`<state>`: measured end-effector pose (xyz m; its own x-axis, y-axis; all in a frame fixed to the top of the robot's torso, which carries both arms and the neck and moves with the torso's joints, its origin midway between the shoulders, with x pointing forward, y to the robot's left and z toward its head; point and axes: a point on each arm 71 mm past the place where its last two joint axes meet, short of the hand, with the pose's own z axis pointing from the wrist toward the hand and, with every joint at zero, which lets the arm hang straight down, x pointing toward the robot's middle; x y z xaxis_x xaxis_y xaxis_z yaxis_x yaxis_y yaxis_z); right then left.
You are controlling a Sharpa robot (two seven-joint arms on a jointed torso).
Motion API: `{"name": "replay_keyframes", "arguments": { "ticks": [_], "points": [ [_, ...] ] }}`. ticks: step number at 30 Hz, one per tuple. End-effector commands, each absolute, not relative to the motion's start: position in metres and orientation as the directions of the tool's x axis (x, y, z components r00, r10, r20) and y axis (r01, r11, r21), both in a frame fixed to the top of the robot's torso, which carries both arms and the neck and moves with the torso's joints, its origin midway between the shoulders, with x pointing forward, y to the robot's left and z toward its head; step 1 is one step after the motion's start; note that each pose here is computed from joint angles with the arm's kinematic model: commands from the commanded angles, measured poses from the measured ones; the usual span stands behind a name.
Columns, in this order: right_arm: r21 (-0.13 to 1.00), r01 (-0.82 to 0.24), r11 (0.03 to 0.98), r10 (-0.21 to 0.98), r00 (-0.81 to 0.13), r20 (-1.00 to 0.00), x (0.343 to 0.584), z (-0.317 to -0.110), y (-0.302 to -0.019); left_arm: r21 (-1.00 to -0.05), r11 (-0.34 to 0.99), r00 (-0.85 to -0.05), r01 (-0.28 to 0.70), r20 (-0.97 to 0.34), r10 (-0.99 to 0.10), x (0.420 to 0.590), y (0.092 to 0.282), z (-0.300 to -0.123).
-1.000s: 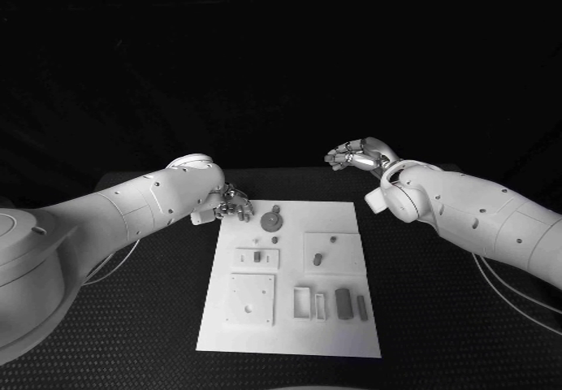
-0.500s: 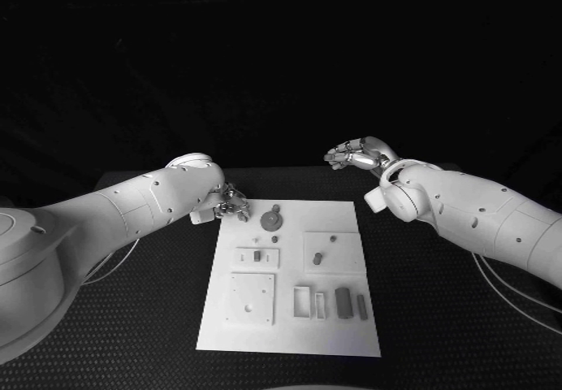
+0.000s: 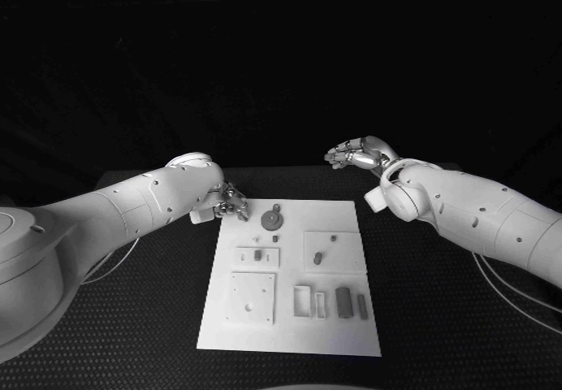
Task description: Assemble the parts on the task board
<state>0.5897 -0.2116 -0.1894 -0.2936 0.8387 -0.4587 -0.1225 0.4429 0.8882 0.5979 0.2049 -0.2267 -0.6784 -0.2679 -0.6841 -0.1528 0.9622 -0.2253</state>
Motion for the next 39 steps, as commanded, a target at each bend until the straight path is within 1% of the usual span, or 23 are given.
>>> {"name": "replay_keyframes", "arguments": {
  "ticks": [1,9,14,17,20,24,29,32,37,39],
  "points": [
    [0.888,-0.132,0.44,0.836,-0.302,-0.458,0.589,-0.189,-0.211,-0.251,0.957,-0.663,-0.144,-0.693,-0.282,0.598,0.204,-0.225],
    [0.888,-0.129,0.442,0.837,-0.297,-0.46,0.589,-0.189,-0.215,-0.325,0.922,-0.642,-0.209,-0.666,-0.38,0.594,0.213,-0.225],
    [0.886,-0.126,0.445,0.838,-0.29,-0.462,0.589,-0.189,-0.219,-0.386,0.893,-0.608,-0.234,-0.658,-0.444,0.588,0.218,-0.214],
    [0.886,-0.125,0.447,0.838,-0.287,-0.463,0.589,-0.189,-0.221,-0.407,0.882,-0.572,-0.238,-0.675,-0.466,0.584,0.221,-0.207],
    [0.885,-0.123,0.448,0.839,-0.285,-0.464,0.589,-0.189,-0.224,-0.428,0.872,-0.559,-0.239,-0.674,-0.484,0.578,0.222,-0.2],
    [0.885,-0.123,0.448,0.839,-0.284,-0.464,0.589,-0.189,-0.224,-0.439,0.872,-0.556,-0.219,-0.678,-0.481,0.567,0.221,-0.195],
    [0.885,-0.123,0.449,0.839,-0.283,-0.465,0.589,-0.188,-0.225,-0.426,0.885,-0.564,-0.187,-0.691,-0.452,0.552,0.218,-0.196],
    [0.885,-0.122,0.449,0.839,-0.282,-0.465,0.589,-0.188,-0.225,-0.414,0.893,-0.565,-0.176,-0.701,-0.436,0.546,0.218,-0.196],
    [0.885,-0.122,0.45,0.839,-0.281,-0.465,0.589,-0.188,-0.227,-0.38,0.91,-0.549,-0.166,-0.731,-0.405,0.531,0.218,-0.205],
    [0.885,-0.121,0.45,0.84,-0.28,-0.466,0.589,-0.188,-0.227,-0.369,0.915,-0.559,-0.163,-0.729,-0.394,0.525,0.217,-0.209]
  ]
}}
